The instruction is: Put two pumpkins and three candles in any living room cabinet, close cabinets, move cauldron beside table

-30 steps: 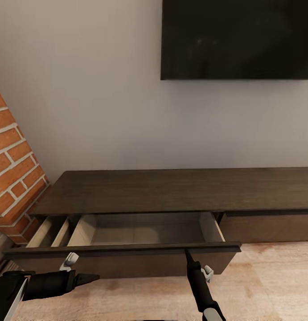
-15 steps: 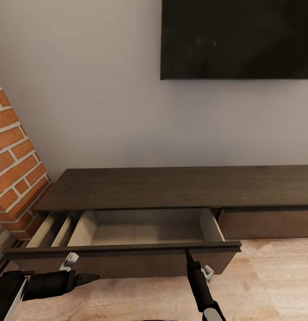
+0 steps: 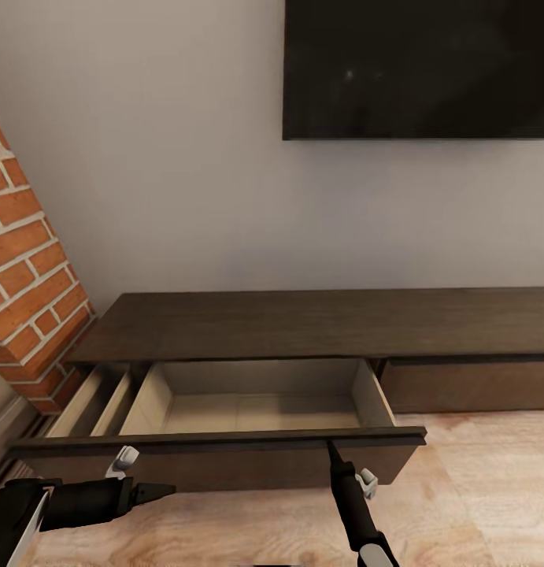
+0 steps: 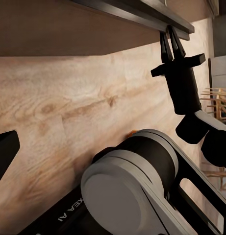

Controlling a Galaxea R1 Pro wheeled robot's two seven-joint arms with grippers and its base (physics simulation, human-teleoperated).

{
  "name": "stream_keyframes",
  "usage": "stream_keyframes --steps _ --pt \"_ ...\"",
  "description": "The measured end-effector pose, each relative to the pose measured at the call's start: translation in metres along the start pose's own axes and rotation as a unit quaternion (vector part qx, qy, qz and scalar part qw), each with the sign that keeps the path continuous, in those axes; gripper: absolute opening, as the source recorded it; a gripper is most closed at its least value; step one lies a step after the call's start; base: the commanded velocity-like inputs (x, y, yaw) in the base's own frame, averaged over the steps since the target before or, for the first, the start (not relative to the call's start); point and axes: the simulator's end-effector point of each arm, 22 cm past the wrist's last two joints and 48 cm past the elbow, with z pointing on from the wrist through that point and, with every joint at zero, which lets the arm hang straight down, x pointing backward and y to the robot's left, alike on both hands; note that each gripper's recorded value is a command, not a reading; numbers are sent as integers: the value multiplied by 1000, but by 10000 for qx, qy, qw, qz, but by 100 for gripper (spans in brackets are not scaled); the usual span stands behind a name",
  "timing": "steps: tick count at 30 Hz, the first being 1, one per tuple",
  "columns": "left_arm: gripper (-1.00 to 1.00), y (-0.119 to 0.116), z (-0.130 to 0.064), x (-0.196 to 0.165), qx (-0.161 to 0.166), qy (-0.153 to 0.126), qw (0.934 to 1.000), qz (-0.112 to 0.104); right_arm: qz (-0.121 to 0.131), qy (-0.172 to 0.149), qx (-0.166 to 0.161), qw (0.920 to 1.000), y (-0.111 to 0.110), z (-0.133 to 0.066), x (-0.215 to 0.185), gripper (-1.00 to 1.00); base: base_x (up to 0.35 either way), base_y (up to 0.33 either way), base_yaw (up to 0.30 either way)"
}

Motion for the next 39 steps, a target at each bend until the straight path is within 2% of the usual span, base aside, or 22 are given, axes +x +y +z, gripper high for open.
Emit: stream_keyframes --steps 22,39 --pt "100 0 0 0 0 0 10000 4 5 -9 1 10000 0 0 -1 -100 -82 0 0" --pt "100 0 0 0 0 -1 10000 3 -6 -8 4 10000 0 0 -1 -100 -6 0 0"
